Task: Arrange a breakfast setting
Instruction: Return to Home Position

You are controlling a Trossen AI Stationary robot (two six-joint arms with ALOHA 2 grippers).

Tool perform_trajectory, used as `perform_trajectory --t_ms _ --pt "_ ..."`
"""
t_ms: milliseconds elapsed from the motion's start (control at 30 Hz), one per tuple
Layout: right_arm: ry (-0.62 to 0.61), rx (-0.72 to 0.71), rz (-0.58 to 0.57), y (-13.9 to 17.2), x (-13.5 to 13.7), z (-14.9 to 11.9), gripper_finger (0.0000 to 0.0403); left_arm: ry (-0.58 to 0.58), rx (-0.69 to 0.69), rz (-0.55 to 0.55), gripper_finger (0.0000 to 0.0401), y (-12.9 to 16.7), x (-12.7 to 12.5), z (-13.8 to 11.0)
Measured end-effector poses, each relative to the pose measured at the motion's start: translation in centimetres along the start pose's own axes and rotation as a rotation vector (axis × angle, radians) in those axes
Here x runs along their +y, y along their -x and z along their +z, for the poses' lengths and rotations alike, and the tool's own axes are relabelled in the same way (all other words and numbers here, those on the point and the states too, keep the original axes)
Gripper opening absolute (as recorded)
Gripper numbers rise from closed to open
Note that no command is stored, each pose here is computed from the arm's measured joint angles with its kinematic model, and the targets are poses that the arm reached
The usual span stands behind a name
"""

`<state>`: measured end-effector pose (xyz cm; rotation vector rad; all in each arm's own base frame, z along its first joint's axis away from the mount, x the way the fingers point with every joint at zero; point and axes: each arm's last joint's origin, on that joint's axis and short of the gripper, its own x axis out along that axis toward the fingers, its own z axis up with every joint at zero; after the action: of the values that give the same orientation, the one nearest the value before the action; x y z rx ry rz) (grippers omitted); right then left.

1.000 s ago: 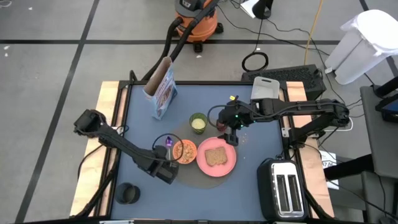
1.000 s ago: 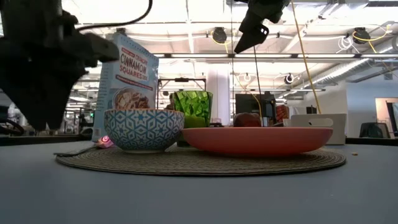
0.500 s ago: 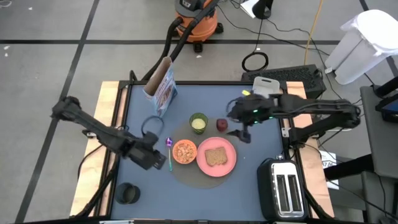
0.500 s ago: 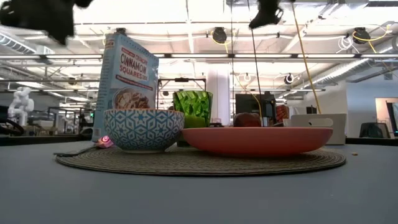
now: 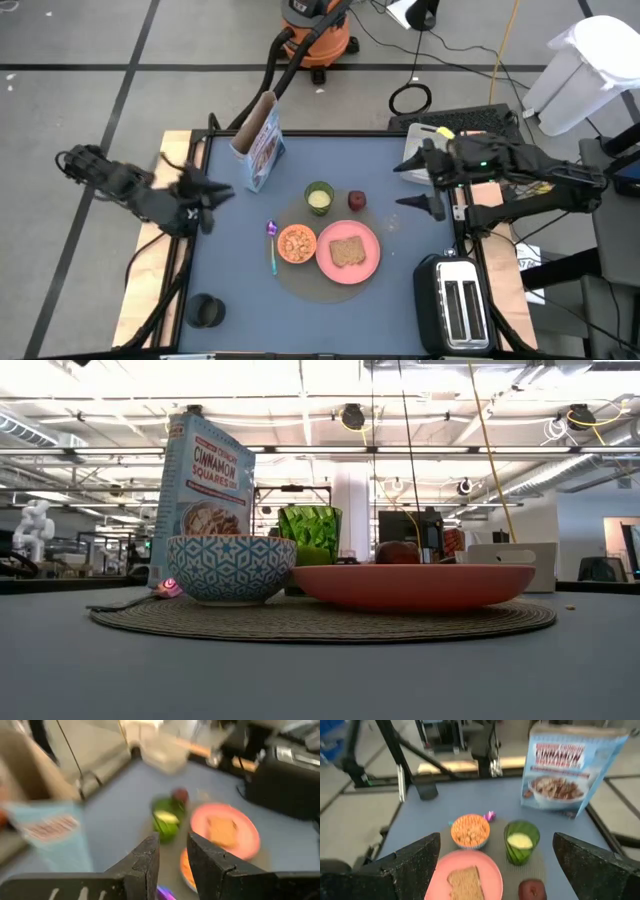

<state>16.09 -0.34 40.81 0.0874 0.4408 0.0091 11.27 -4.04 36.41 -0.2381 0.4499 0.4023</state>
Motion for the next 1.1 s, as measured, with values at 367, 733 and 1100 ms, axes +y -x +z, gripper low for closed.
perform_trajectory --t_ms 367,733,1100 --pt "0.086 -0.128 0.004 4.0 0.2 -0.2 0.0379 -0.088 -0.193 0.017 0.0104 4.1 5.4 -0.1" --pt "0.224 -0.179 -0.013 6.0 0.3 -0.6 0.0288 -0.044 -0.272 0.021 0.0104 2.0 6.8 -4.9" --pt "0.240 -0.135 -0.042 3.4 -0.5 -5.1 0.0158 -0.046 -0.423 -0.026 0.0104 -0.3 6.7 -8.3"
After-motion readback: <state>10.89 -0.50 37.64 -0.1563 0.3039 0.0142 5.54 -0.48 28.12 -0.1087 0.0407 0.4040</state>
